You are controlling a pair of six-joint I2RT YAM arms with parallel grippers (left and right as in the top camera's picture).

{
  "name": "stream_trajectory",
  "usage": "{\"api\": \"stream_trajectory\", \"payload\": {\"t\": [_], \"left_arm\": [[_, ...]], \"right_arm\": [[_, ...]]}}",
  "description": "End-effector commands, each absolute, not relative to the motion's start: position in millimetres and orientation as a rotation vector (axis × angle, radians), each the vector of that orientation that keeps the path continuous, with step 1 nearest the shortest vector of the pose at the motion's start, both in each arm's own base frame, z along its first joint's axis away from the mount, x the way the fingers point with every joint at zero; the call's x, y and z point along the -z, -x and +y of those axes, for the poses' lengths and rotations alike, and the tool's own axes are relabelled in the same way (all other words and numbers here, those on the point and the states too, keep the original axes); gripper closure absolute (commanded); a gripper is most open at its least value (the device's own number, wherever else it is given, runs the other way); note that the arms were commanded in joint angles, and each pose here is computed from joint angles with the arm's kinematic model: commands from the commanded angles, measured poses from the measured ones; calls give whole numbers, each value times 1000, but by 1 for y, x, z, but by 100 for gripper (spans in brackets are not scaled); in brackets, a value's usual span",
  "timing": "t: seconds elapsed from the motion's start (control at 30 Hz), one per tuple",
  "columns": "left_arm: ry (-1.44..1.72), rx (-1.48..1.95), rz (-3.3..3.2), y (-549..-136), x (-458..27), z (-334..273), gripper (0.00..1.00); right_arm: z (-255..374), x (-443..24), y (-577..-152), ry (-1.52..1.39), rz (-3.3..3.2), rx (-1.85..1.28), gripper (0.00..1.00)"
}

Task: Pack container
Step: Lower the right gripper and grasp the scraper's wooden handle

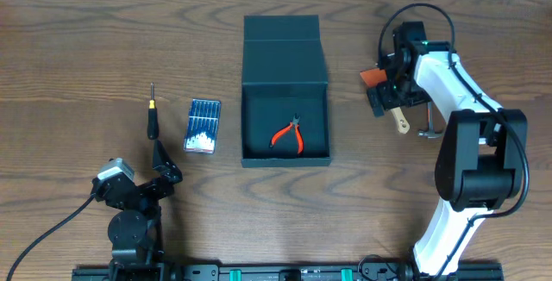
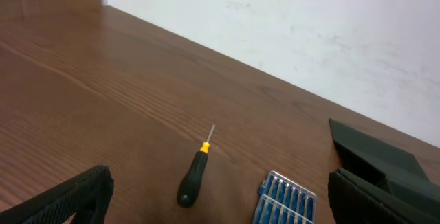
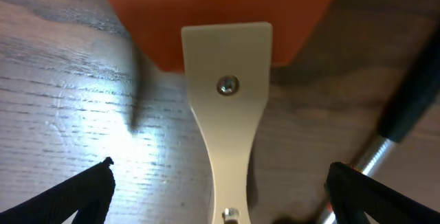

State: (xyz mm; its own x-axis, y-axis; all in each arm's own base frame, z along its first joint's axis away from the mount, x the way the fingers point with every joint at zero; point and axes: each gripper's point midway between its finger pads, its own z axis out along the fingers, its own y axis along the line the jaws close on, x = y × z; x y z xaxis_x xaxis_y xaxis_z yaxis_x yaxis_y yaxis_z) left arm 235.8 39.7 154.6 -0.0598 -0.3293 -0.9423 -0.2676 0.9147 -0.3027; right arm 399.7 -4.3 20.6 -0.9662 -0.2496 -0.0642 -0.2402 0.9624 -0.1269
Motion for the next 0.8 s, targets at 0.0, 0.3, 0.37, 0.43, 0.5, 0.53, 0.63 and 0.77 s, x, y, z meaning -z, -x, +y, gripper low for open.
{"api": "stream_trajectory", "payload": {"t": [0.0, 0.3, 0.37, 0.43, 0.5, 0.53, 0.63, 0.77], "left_arm": [[456, 30, 1683, -236, -140, 40, 1], [456, 31, 1682, -236, -140, 40, 2], [456, 30, 1683, -236, -140, 40, 1], [456, 30, 1683, -236, -140, 40, 1], [456, 31, 1682, -236, -140, 40, 1], [456, 30, 1683, -236, -140, 40, 2], [456, 30, 1683, -236, -140, 40, 2], [456, 31, 1682, -236, -140, 40, 2]], "right_arm": [[0, -13, -400, 465, 3021, 161, 1], [2, -8, -402, 454, 3007, 131, 2], [1, -3, -400, 451, 3014, 130, 1], [-1, 3, -396, 447, 3020, 130, 1], [-2, 8, -392, 443, 3026, 129, 1], [-2, 11, -390, 438, 3029, 129, 1], [-7, 17, -384, 414, 3043, 133, 1], [-14, 19, -382, 355, 3055, 132, 6]]}}
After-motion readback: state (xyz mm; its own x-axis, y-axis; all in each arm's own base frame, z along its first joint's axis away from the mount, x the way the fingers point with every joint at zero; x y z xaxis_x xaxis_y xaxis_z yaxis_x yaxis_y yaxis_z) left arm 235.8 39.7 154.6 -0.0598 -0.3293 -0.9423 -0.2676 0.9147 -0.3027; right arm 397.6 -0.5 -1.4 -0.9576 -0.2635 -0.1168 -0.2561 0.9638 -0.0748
